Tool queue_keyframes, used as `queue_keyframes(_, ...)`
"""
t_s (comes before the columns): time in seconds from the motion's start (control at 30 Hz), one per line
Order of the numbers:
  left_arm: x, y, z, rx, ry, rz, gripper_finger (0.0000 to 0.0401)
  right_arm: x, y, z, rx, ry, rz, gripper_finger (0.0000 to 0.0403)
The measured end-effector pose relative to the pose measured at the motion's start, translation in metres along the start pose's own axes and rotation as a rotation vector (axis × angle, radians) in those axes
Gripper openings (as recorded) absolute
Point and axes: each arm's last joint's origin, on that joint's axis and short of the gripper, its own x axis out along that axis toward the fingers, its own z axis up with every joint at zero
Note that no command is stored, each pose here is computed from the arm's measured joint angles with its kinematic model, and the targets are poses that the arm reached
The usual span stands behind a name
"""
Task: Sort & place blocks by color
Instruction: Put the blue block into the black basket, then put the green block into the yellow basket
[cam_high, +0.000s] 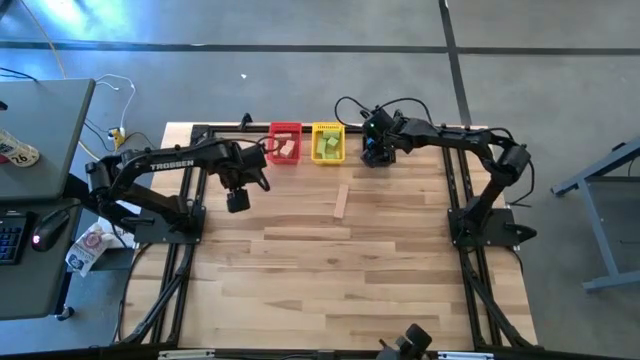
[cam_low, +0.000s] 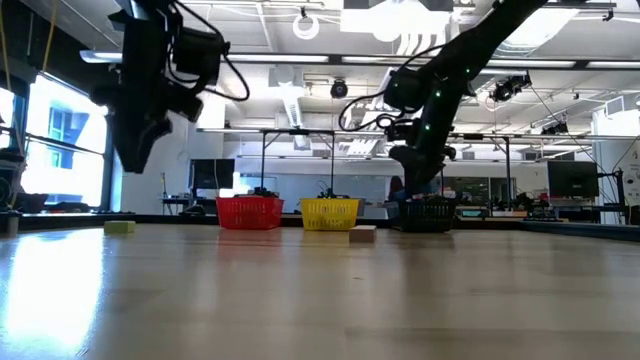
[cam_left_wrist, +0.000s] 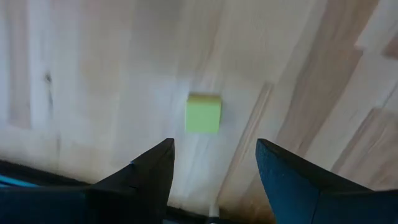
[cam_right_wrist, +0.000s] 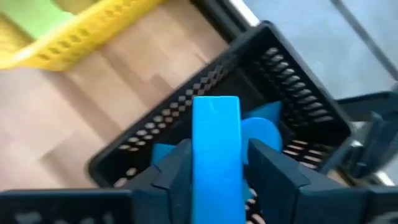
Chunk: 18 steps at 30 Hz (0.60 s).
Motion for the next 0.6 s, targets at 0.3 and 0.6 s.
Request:
queue_keyframes(0.3,0.024,-0.003,-0.011,0.029,0.056,-0.008,0.0209,-0.001,0.0,0.0,0.01,-0.003,-0.003,0.0177)
queue_keyframes(0.6,0.037,-0.004,-0.011,0.108,0.019,0.016,0.0209,-0.012,0.0,0.002,0.009,-0.036,0.012,0.0178)
